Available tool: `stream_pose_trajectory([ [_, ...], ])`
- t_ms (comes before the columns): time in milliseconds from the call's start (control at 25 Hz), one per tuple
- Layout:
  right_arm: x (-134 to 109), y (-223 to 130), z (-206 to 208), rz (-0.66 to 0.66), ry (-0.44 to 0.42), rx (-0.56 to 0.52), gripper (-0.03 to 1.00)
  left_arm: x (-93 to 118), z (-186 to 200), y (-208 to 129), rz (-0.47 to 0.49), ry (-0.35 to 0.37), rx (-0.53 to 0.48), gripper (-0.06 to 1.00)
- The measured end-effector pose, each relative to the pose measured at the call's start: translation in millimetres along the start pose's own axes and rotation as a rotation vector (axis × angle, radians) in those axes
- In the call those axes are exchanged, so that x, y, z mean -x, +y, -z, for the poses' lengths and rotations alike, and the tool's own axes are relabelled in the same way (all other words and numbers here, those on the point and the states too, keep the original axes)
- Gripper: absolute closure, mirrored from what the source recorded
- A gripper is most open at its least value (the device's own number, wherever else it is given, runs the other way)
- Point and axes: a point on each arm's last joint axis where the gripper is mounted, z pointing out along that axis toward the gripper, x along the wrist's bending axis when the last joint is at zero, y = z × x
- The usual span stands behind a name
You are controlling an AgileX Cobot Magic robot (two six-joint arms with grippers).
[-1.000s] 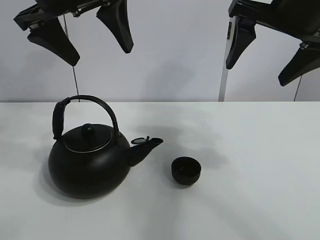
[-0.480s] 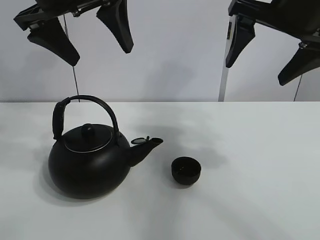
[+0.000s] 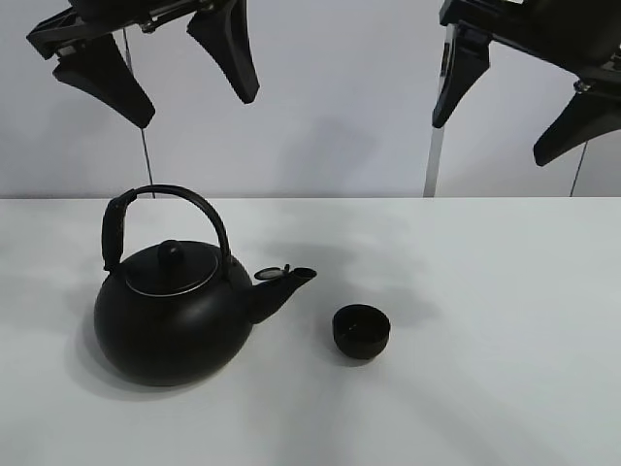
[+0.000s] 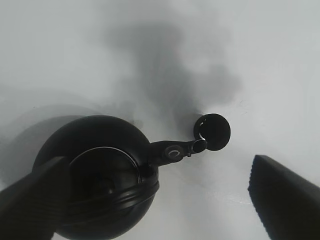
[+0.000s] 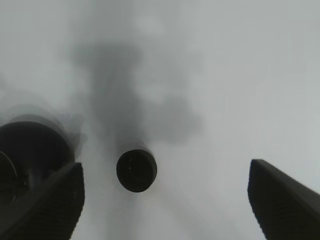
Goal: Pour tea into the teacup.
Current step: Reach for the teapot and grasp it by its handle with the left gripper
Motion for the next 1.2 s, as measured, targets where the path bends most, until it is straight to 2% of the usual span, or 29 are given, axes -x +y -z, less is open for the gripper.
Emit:
stream_pose_trajectory([
  [400,-5.5,2.1,0.3,-0.050,0.061,0.021,0.35,-0.3,0.0,1.2,-0.004,0.003,0.013,0.25],
  [720,-6.3,5.9,0.5,-0.052,0.071,0.062,0.35,-2.3,-0.4,4.6,-0.074,0.066,0.056,0.25],
  [960,-7.3,10.6,1.0,-0.055,0.083,0.114,0.35,15.9,-2.8,-12.0,-0.201,0.093,0.195,0.25],
  [1080,-7.6,12.3,1.2,-0.055,0.087,0.133,0.35,4.2,9.8,-35.6,-0.254,0.125,0.337,0.25],
  [1200,-8.1,15.0,1.7,-0.056,0.094,0.163,0.35,-13.7,15.4,-68.2,-0.355,0.175,0.458,0.25],
])
